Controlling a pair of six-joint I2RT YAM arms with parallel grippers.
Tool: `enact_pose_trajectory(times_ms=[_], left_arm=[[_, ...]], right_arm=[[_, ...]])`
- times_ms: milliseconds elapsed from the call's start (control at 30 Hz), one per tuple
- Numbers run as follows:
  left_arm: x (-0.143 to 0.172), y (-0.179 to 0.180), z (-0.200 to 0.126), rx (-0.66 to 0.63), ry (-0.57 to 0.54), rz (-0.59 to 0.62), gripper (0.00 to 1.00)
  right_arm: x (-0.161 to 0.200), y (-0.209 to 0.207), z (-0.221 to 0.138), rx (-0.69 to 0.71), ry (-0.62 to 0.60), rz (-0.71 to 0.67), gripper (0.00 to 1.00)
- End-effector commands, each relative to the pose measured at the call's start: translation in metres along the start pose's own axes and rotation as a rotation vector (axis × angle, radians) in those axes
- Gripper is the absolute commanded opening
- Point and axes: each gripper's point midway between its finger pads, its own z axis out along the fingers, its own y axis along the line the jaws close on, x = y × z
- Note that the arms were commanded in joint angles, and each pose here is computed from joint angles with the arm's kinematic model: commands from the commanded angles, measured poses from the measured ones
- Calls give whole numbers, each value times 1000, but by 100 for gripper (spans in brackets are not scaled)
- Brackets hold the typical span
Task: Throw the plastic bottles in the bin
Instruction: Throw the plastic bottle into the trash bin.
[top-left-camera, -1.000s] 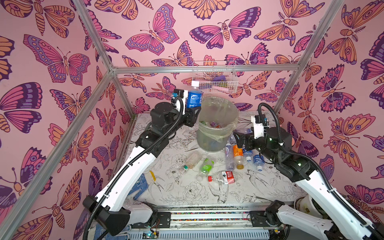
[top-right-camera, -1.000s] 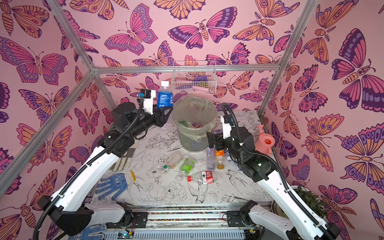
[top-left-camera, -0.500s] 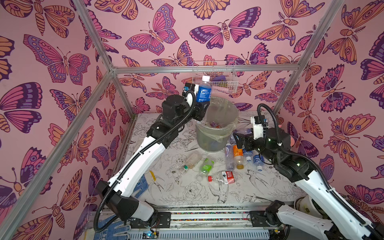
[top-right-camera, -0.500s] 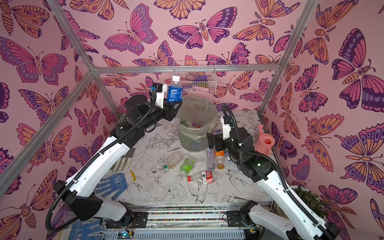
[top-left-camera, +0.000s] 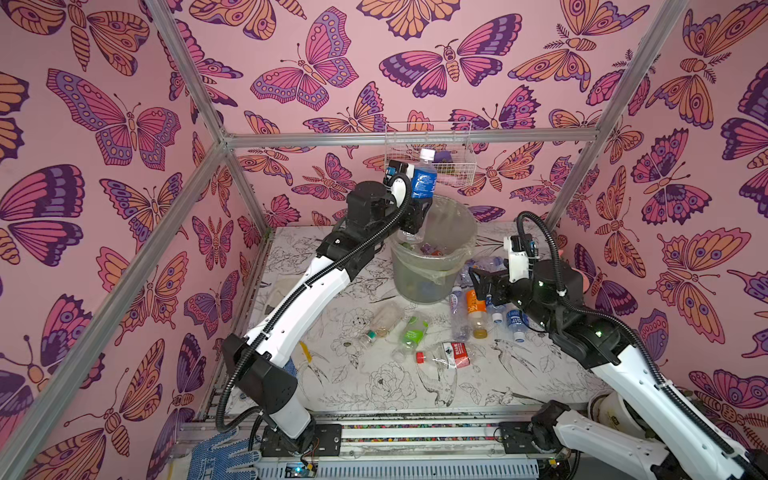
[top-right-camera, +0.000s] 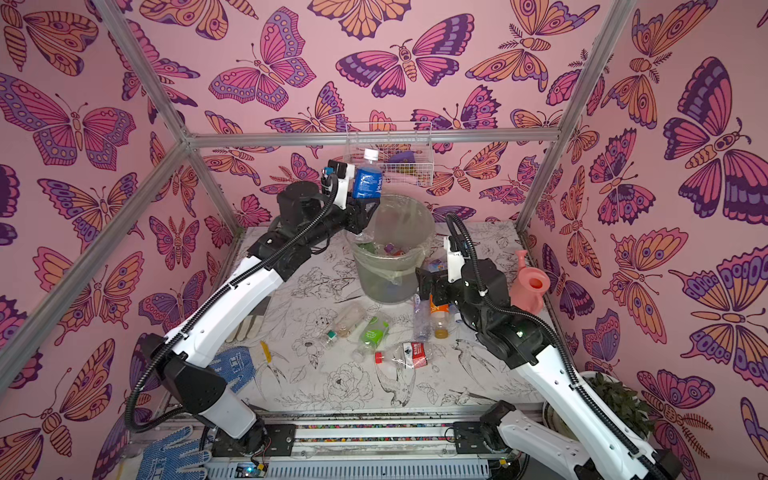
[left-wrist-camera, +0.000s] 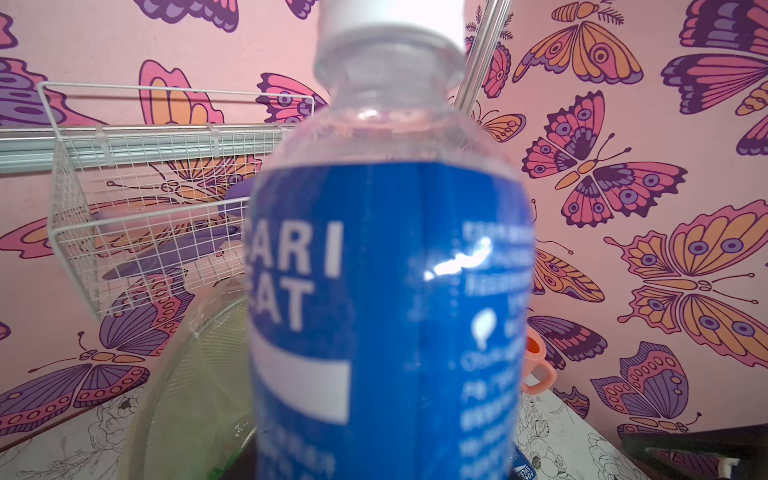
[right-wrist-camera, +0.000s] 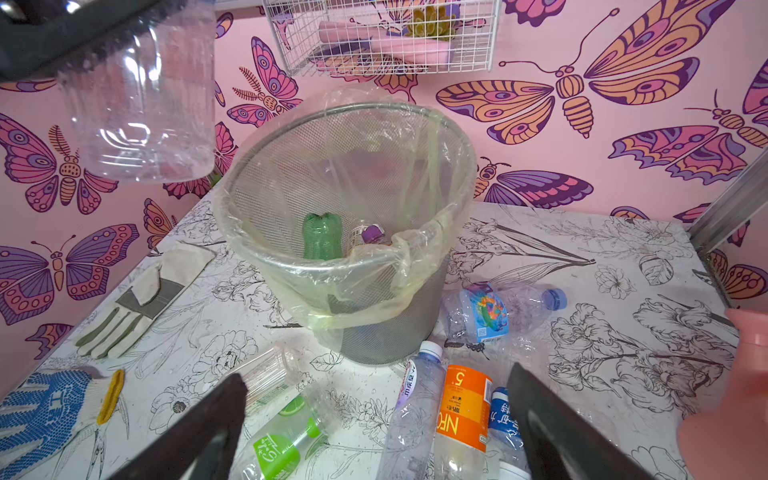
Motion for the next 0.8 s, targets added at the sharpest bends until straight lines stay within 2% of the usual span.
enact_pose_trajectory(times_ms=[0, 167, 233, 267, 300, 333, 367, 600, 767], left_arm=[[-8, -7, 9, 26, -28, 19, 6], [6, 0, 28, 14, 3, 43, 20], [9, 2, 34, 8, 12, 51, 29], [12, 3, 38, 7, 20, 54, 40], [12, 1, 39, 15, 25, 58, 57], [13, -1, 40, 31, 32, 65, 84], [13, -5, 39, 53, 37, 74, 99], [-4, -22, 20, 42, -8, 169, 99], [-27, -37, -8, 49, -91, 208, 99]], right_arm=[[0, -3, -5, 14, -5, 2, 99], [1, -4, -7, 19, -6, -1, 99], [0, -4, -8, 18, -10, 0, 99], [0, -4, -8, 19, -10, 0, 99], [0, -5, -8, 20, -10, -1, 99], [-1, -5, -9, 20, -12, -1, 99], [0, -5, -9, 23, -9, -4, 99], [-1, -6, -8, 31, -9, -1, 99], [-2, -7, -5, 38, -4, 3, 99]])
